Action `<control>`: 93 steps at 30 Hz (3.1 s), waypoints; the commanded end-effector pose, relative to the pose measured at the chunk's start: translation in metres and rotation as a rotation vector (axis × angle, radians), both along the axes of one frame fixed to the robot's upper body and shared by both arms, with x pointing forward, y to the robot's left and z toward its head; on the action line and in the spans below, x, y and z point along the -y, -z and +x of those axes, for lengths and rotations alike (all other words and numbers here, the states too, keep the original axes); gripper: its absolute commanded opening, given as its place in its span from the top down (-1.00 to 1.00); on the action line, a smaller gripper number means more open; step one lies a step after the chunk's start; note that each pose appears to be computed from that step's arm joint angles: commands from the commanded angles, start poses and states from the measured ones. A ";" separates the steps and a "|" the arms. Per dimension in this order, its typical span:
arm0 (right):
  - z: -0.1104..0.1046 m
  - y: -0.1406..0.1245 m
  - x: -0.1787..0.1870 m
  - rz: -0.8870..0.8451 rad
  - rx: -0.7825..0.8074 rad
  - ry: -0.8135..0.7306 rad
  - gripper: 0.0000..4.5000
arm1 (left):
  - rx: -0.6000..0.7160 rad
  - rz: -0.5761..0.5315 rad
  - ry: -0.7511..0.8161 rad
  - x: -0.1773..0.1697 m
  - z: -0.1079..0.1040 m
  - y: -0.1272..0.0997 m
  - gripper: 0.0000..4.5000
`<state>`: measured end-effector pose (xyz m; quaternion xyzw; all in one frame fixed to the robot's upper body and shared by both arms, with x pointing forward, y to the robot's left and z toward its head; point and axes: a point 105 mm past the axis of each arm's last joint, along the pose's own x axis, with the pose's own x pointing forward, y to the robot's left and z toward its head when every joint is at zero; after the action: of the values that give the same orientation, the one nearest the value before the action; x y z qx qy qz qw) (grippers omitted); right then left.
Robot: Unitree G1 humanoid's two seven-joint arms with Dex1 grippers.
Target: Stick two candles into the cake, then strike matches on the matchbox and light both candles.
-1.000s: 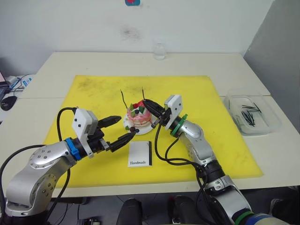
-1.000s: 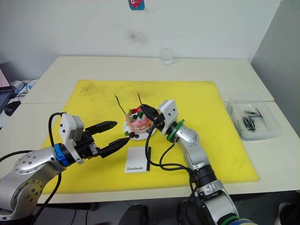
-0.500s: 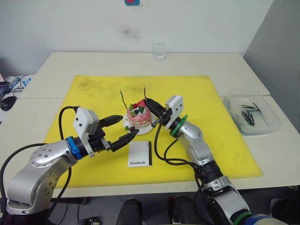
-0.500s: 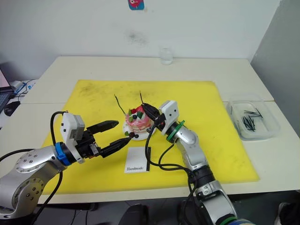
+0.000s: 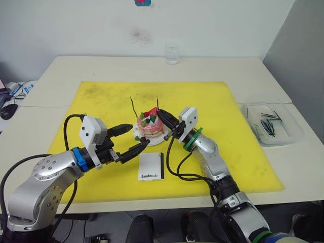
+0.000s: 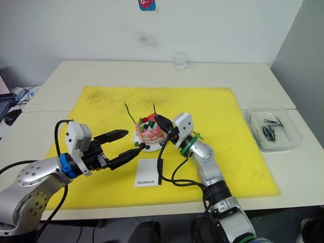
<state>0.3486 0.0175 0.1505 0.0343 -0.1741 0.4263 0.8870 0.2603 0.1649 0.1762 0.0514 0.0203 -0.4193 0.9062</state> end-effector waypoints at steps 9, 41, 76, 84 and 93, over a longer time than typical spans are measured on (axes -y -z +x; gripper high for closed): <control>-0.007 0.010 -0.002 0.033 -0.015 0.014 0.99 | 0.025 -0.002 0.023 0.004 -0.001 -0.005 -1.00; -0.014 -0.015 0.004 0.039 0.056 0.025 0.06 | 0.026 0.011 0.030 0.006 0.001 0.002 -1.00; -0.079 0.010 0.060 -0.770 -0.143 -0.341 0.99 | -0.948 -0.282 -0.022 -0.020 -0.020 0.057 -1.00; -0.077 0.026 0.055 -0.828 -0.175 -0.372 0.99 | -0.983 -0.282 0.014 -0.006 -0.015 0.066 -1.00; -0.071 0.042 0.044 -0.867 -0.195 -0.389 0.99 | -1.009 -0.298 0.039 0.004 -0.016 0.075 -1.00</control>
<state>0.2772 -0.0319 0.1020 -0.2554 0.1314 0.6073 0.7407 0.2483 0.1683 0.1072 -0.2828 0.3798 -0.3974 0.7860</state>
